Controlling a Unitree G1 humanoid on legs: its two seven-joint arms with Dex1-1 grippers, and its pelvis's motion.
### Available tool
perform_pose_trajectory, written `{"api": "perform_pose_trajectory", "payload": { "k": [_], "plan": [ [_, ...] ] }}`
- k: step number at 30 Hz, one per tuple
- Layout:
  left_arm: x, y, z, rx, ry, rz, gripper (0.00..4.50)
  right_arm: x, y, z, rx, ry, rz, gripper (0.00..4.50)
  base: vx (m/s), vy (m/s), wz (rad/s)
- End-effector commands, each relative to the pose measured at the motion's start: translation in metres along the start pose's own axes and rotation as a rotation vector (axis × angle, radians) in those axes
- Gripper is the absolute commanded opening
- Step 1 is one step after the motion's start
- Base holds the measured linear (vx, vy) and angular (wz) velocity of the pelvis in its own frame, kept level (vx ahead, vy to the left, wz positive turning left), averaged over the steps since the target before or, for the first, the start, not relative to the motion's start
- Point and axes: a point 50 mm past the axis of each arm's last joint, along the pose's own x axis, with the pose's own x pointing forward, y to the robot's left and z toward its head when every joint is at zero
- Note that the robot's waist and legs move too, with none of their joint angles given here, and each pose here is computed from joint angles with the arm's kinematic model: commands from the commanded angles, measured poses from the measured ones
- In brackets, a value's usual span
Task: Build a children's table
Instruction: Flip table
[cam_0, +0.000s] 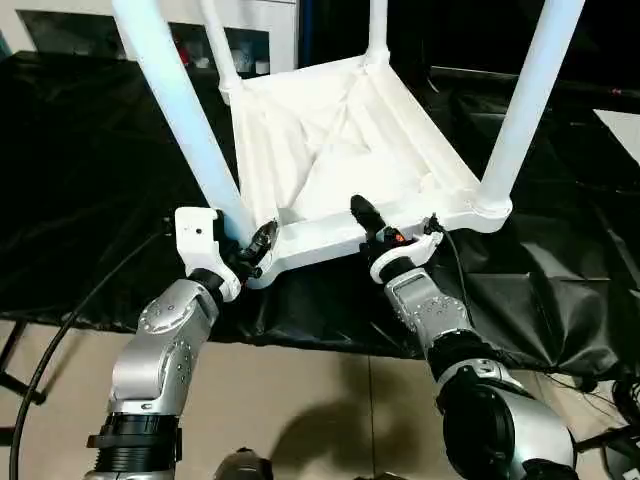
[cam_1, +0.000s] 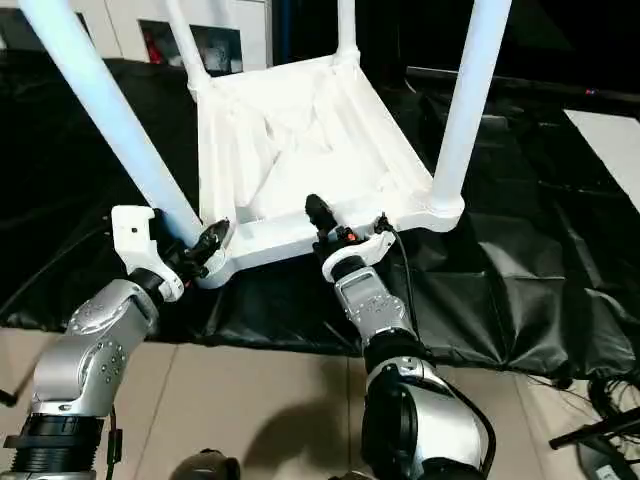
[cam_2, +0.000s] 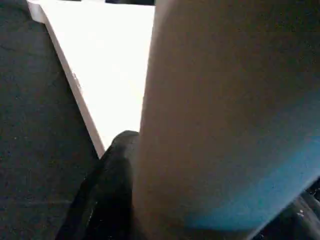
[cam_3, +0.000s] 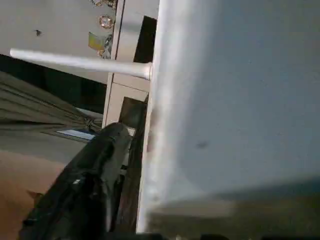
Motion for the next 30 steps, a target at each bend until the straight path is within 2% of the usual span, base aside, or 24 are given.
{"api": "perform_pose_trajectory", "payload": {
  "k": [1, 3, 5, 8, 9, 12, 13, 15, 16, 18, 20, 22, 25, 28, 30],
  "plan": [
    [-0.003, 0.0, -0.01, -0.021, 0.033, -0.014, 2.24, 0.015, 0.03, 0.018, -0.04, -0.053, 0.124, 2.93, 0.0, 0.0, 0.0],
    [-0.003, 0.002, -0.01, -0.013, 0.033, -0.006, 2.23, 0.015, 0.031, 0.019, -0.05, -0.056, 0.132, 2.71, 0.0, 0.0, 0.0],
    [-0.004, 0.002, -0.011, -0.023, 0.04, -0.033, 2.78, 0.016, 0.032, 0.02, -0.062, -0.058, 0.132, 2.54, 0.0, 0.0, 0.0],
    [-0.006, 0.002, -0.012, -0.005, 0.054, -0.058, 3.0, 0.016, 0.034, 0.022, -0.087, -0.07, 0.128, 2.28, 0.0, 0.0, 0.0],
    [-0.01, 0.001, -0.013, 0.001, 0.065, -0.107, 3.0, 0.017, 0.037, 0.026, -0.123, -0.081, 0.137, 2.28, 0.0, 0.0, 0.0],
    [-0.017, 0.005, -0.016, 0.009, 0.086, -0.139, 3.36, 0.018, 0.038, 0.032, -0.168, -0.106, 0.105, 2.07, 0.0, 0.0, 0.0],
    [-0.021, 0.008, -0.017, 0.023, 0.102, -0.157, 3.42, 0.018, 0.04, 0.037, -0.197, -0.136, 0.091, 2.04, 0.0, 0.0, 0.0],
    [-0.023, 0.011, -0.018, 0.029, 0.106, -0.159, 3.51, 0.018, 0.041, 0.043, -0.196, -0.17, 0.079, 2.04, 0.0, 0.0, 0.0],
    [-0.026, 0.018, -0.017, 0.035, 0.092, -0.13, 3.74, 0.018, 0.042, 0.051, -0.202, -0.209, 0.067, 2.02, 0.0, 0.0, 0.0],
    [-0.03, 0.029, -0.013, 0.045, 0.057, -0.072, 3.8, 0.016, 0.045, 0.061, -0.241, -0.255, 0.054, 2.01, 0.0, 0.0, 0.0],
    [-0.035, 0.044, -0.005, 0.092, -0.013, 0.011, 3.86, 0.014, 0.05, 0.074, -0.298, -0.303, 0.046, 2.01, 0.0, 0.0, 0.0],
    [-0.039, 0.052, 0.005, 0.108, -0.084, 0.057, 4.15, 0.012, 0.052, 0.083, -0.35, -0.329, 0.036, 2.01, 0.0, 0.0, 0.0],
    [-0.05, 0.073, 0.027, 0.161, -0.214, 0.197, 4.21, 0.008, 0.058, 0.096, -0.514, -0.358, 0.018, 2.0, 0.0, 0.0, 0.0],
    [-0.06, 0.094, 0.046, 0.192, -0.301, 0.341, 4.46, 0.004, 0.061, 0.103, -0.611, -0.366, 0.007, 2.0, 0.0, 0.0, 0.0],
    [-0.065, 0.102, 0.055, 0.219, -0.341, 0.383, 4.46, 0.002, 0.062, 0.105, -0.653, -0.368, -0.004, 2.0, 0.0, 0.0, 0.0]
  ]
}}
